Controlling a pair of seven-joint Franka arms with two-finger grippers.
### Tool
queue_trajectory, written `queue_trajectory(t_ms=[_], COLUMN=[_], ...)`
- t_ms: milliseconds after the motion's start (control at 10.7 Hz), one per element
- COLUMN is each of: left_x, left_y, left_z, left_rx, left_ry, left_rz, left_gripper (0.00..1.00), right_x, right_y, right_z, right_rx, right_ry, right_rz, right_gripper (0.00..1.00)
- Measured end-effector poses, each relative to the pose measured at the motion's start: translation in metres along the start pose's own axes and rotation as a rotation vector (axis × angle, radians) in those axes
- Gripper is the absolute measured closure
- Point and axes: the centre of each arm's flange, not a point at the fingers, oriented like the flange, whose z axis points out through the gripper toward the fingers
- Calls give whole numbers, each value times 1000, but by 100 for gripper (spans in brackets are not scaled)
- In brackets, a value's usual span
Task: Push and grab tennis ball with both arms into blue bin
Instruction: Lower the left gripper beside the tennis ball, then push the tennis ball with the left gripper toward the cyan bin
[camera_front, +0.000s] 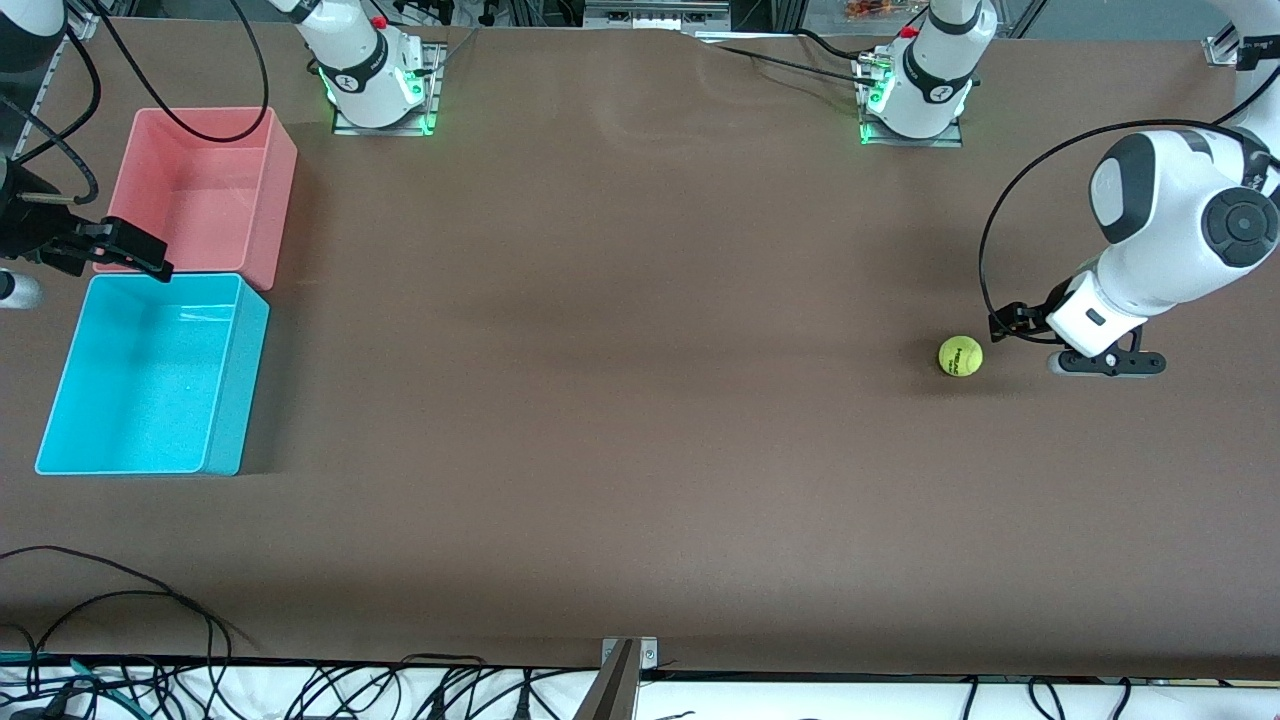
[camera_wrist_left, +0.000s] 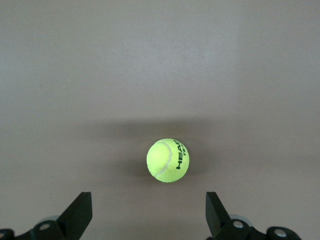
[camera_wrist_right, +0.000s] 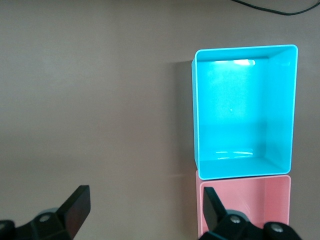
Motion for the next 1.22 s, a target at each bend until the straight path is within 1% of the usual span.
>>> queue_trajectory(t_ms=[94,188,375,469,562,656,750,844,1219], left_x=[-3,-6,-13,-17,-19,-20,-20,-20,-24], left_y=[0,0,1,2,4,4,3,2,-14], left_z=[11,22,41,47,50,51,52,52,56], left_rx=[0,0,0,-1,-2,-4,-6,-8,-22], left_ry=[0,-5,-18,-30,-35,-36,-37,-38,-43], left_rz=[0,0,8,43,124,222,311,397,805], left_gripper=[0,5,33,45,59,75,89,99,99], right_x=[0,0,0,0,0,0,0,0,0], right_y=[0,0,0,0,0,1,1,1,1], right_z=[0,0,0,0,0,0,0,0,0], right_rx=[0,0,0,0,0,0,0,0,0], right_ry=[0,0,0,0,0,0,0,0,0], right_rz=[0,0,0,1,1,1,1,1,2], right_gripper=[0,0,0,0,0,0,0,0,0])
